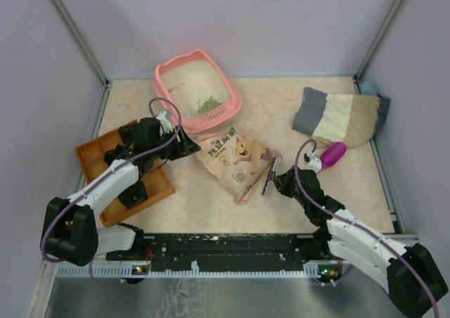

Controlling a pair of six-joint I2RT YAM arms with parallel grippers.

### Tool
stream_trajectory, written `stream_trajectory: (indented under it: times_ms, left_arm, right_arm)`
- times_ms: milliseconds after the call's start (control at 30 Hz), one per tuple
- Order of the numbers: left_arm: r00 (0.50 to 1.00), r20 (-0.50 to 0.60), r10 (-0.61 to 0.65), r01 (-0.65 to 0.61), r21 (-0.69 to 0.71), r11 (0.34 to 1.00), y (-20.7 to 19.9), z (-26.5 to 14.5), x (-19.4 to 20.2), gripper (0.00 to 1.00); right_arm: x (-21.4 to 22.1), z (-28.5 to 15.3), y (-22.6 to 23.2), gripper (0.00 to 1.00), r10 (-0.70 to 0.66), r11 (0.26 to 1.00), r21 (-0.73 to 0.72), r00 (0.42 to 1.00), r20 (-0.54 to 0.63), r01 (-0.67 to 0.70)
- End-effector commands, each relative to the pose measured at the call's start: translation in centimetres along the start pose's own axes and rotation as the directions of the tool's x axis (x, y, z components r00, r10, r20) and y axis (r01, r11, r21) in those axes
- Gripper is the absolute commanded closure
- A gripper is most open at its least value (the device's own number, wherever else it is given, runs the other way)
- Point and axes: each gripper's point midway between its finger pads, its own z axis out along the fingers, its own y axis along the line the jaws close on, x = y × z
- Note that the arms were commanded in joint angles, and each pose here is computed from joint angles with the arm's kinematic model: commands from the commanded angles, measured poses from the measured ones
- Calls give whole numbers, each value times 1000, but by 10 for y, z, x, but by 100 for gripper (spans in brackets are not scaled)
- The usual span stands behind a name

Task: Fill the litter box with clean litter
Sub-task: Adjust the cat litter bag at the center of the board.

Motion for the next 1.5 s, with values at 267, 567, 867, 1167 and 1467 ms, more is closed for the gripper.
stream_trajectory:
  times_ms: [267, 567, 867, 1167, 1467]
  left_arm:
    - [996, -14, -84, 85, 263, 961, -41, 25, -6, 44]
    - [974, 142, 174, -219, 424, 879, -90, -8, -37, 100]
    - [749, 440, 495, -655, 605, 453, -169, -81, -57, 100]
    - [678, 488, 550, -706, 641, 301, -174, -100, -39, 100]
    - [690, 485, 537, -705, 620, 345, -162, -95, -29, 100]
  right_arm:
    - [20, -22, -40, 84, 107, 979, 180, 993, -49, -97]
    - [-22, -38, 1, 49, -26, 995, 93, 1000, -17, 27]
    - [-123, -100, 130, 48, -438, 807, -285, 848, 298, 517]
    - [-156, -86, 179, 40, -702, 528, -361, 635, 323, 768]
    - [-183, -26, 183, 47, -669, 502, -555, 704, 237, 663]
